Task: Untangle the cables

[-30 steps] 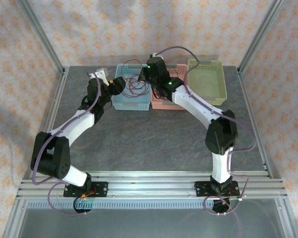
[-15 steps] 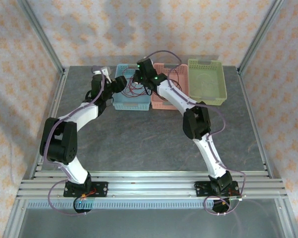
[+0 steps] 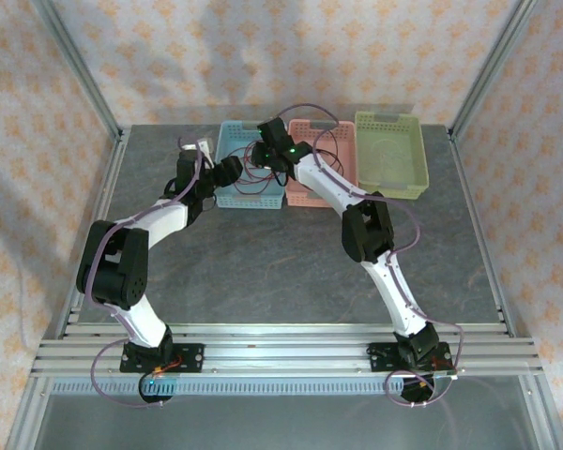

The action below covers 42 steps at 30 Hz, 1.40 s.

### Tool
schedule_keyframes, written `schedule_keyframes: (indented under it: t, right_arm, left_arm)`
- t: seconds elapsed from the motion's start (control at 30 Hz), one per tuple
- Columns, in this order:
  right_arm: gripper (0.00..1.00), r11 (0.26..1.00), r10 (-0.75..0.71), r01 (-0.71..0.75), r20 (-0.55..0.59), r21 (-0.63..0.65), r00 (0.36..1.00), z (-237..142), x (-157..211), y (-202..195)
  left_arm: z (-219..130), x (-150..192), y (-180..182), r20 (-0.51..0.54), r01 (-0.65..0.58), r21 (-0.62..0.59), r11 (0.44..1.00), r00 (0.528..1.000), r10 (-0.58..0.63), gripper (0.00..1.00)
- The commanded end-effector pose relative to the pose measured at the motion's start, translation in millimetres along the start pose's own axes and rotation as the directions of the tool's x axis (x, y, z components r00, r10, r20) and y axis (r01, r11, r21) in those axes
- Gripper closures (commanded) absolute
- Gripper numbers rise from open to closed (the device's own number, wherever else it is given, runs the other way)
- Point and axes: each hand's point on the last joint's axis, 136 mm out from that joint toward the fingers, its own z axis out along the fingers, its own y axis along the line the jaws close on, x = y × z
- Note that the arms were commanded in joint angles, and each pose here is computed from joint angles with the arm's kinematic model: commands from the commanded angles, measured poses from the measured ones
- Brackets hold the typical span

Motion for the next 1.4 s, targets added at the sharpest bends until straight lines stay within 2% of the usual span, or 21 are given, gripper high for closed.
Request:
schedule_keyframes:
  t: [0.0, 0.1, 0.27, 0.47, 0.67, 0.77, 0.9, 1.07, 1.17, 1.27, 1.33, 1.37]
  right_arm:
    - [0.69, 0.999, -0.038, 0.041, 0.083, -0.028, 0.996, -53.1, -40.0, 19.1]
    - [0.68, 0.997, -0.065, 0.07, 0.113, -0.034, 0.991, -76.2, -48.1, 22.8]
    - [0.51, 0.994, -0.099, 0.106, 0.155, -0.034, 0.983, -115.2, -50.5, 20.3]
    - [0.4, 0.995, -0.096, 0.1, 0.199, -0.014, 0.975, -157.2, -34.0, -1.8]
    - [0.25, 0.997, -0.074, 0.079, 0.266, -0.008, 0.961, -199.1, -9.1, -30.5]
    - [0.19, 0.998, -0.054, 0.055, 0.279, 0.001, 0.959, -212.8, 12.6, -50.6]
    - [0.1, 1.0, -0.011, 0.009, 0.298, 0.01, 0.955, -225.8, 48.5, -82.8]
    - [0.01, 0.994, 0.056, -0.089, 0.388, 0.069, 0.92, -242.5, 82.5, -134.3]
    - [0.0, 0.979, 0.055, -0.141, 0.468, 0.151, 0.882, -258.7, 89.1, -167.2]
    - [0.0, 0.956, 0.04, -0.196, 0.564, 0.219, 0.825, -277.3, 91.7, -196.9]
    - [0.0, 0.958, 0.03, -0.199, 0.619, 0.206, 0.784, -290.0, 89.9, -208.1]
    - [0.0, 0.956, 0.031, -0.21, 0.64, 0.205, 0.768, -294.9, 89.2, -213.6]
  left_arm:
    - [-14.7, -6.4, -28.4, 0.027, -0.046, 0.058, 0.997, 0.999, 0.045, 0.34]
    - [-20.9, -1.1, -45.5, 0.025, -0.09, 0.083, 0.992, 0.996, 0.089, 0.33]
    - [-38.4, 13.6, -75.6, 0.036, -0.149, 0.162, 0.975, 0.989, 0.145, 0.3]
    - [-66.6, 29.3, -78.9, 0.075, -0.143, 0.175, 0.974, 0.989, 0.131, 0.28]
    - [-98.6, 45.3, -57.8, 0.12, -0.119, 0.125, 0.985, 0.987, 0.105, 0.24]
    - [-109.2, 56.2, -33.6, 0.141, -0.107, 0.05, 0.993, 0.985, 0.099, 0.11]
    - [-120.1, 69.5, -8.1, 0.169, -0.07, -0.009, 0.998, 0.983, 0.07, 0.01]
    - [-131.9, 68.8, 12.7, 0.246, -0.019, -0.058, 0.998, 0.969, 0.033, 0.01]
    - [-143.2, 55.8, 25.2, 0.323, -0.013, -0.116, 0.993, 0.945, 0.05, 0.01]
    - [-150.8, 38.7, 38.4, 0.371, -0.026, -0.199, 0.98, 0.923, 0.099, 0.02]
    - [-157.1, 25.2, 52.6, 0.395, -0.024, -0.293, 0.956, 0.907, 0.143, 0.05]
    - [-161.6, 20.2, 59.1, 0.407, -0.024, -0.333, 0.943, 0.898, 0.167, 0.03]
